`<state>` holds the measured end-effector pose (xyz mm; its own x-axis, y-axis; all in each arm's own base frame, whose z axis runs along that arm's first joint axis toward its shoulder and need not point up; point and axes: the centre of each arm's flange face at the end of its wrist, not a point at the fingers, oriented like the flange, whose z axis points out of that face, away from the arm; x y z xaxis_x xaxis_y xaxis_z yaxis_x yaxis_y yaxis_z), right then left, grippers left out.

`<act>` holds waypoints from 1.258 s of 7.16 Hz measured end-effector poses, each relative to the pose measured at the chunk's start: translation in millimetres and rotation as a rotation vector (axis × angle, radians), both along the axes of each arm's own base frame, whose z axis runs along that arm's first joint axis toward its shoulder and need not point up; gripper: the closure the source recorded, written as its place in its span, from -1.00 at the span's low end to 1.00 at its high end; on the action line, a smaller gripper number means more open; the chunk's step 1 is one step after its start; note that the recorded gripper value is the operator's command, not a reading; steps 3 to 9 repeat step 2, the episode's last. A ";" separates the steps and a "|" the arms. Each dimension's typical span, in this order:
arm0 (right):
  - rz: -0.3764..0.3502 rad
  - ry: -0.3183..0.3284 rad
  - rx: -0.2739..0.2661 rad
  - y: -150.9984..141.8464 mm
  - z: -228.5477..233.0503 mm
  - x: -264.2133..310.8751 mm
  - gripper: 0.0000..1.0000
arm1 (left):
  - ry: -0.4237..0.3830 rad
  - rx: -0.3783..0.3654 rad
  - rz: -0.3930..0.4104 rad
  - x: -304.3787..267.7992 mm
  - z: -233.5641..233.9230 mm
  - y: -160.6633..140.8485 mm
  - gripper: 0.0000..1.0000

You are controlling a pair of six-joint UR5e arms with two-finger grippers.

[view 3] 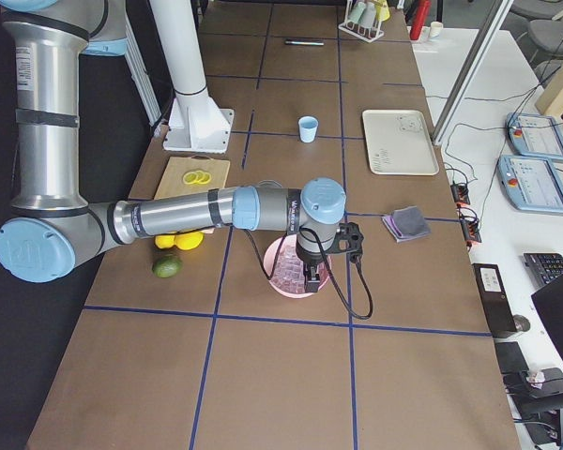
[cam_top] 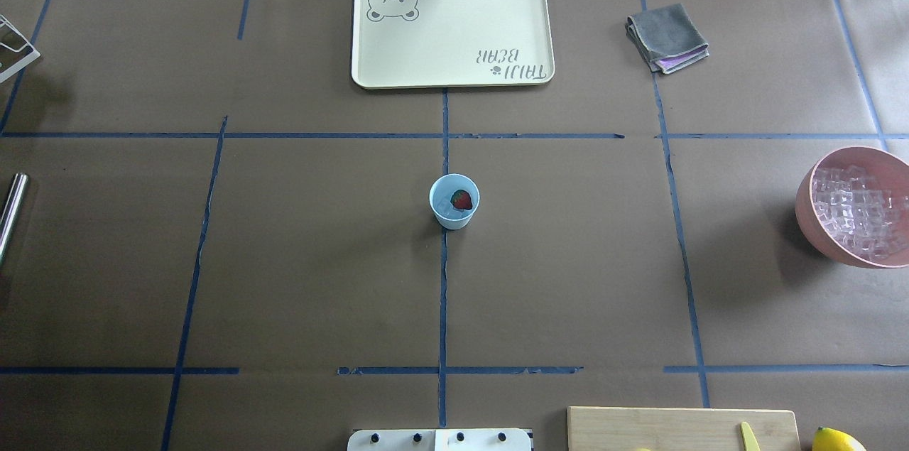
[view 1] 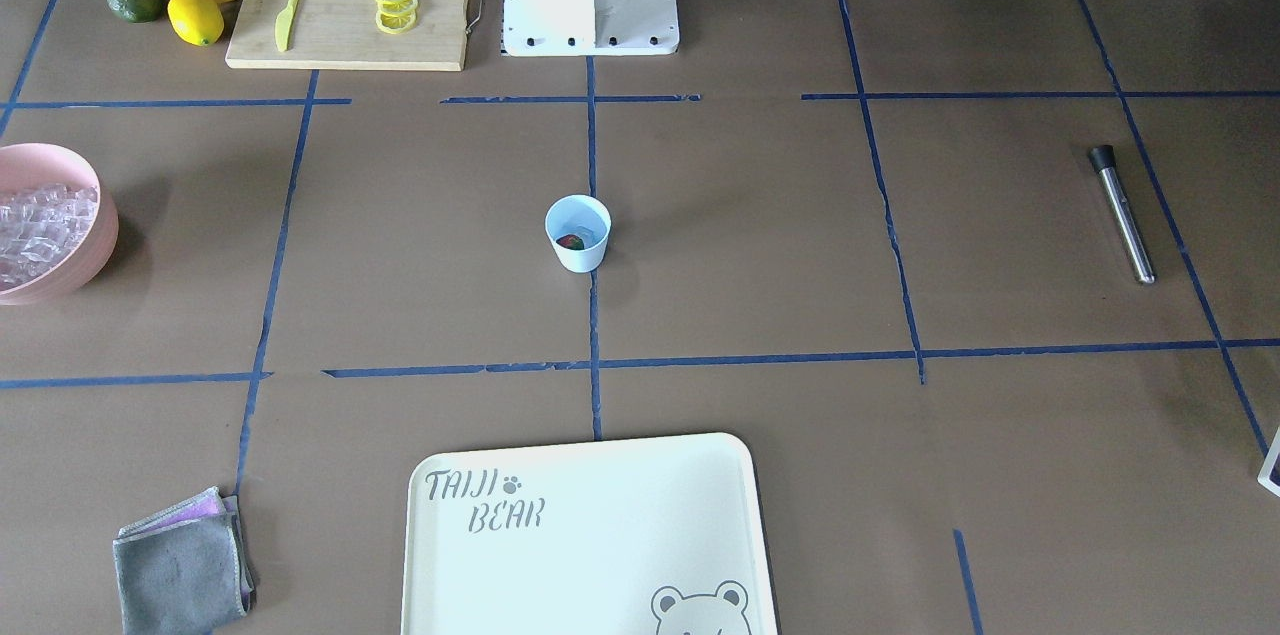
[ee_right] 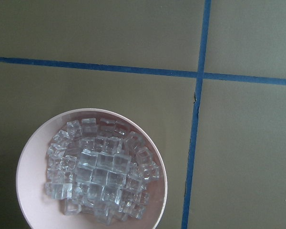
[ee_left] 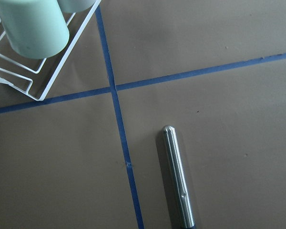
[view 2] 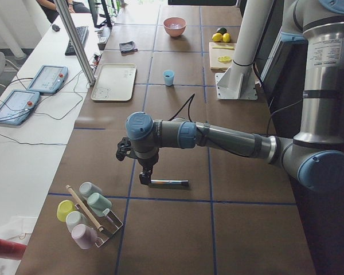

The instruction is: Mash ice and strawberries in cup

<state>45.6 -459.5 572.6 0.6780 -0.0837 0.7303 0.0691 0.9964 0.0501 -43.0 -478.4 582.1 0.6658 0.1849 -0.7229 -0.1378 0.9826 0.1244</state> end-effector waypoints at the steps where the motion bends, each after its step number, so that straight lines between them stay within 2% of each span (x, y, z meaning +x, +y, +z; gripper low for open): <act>1: 0.001 0.003 0.008 0.0 -3.6 0.8 -1.00 | -0.003 -0.001 0.002 0.2 0.6 0.0 -1.00; 9: 0.002 0.004 0.016 0.2 -7.6 1.2 -1.00 | -0.002 0.007 0.003 0.3 -3.8 1.8 -1.00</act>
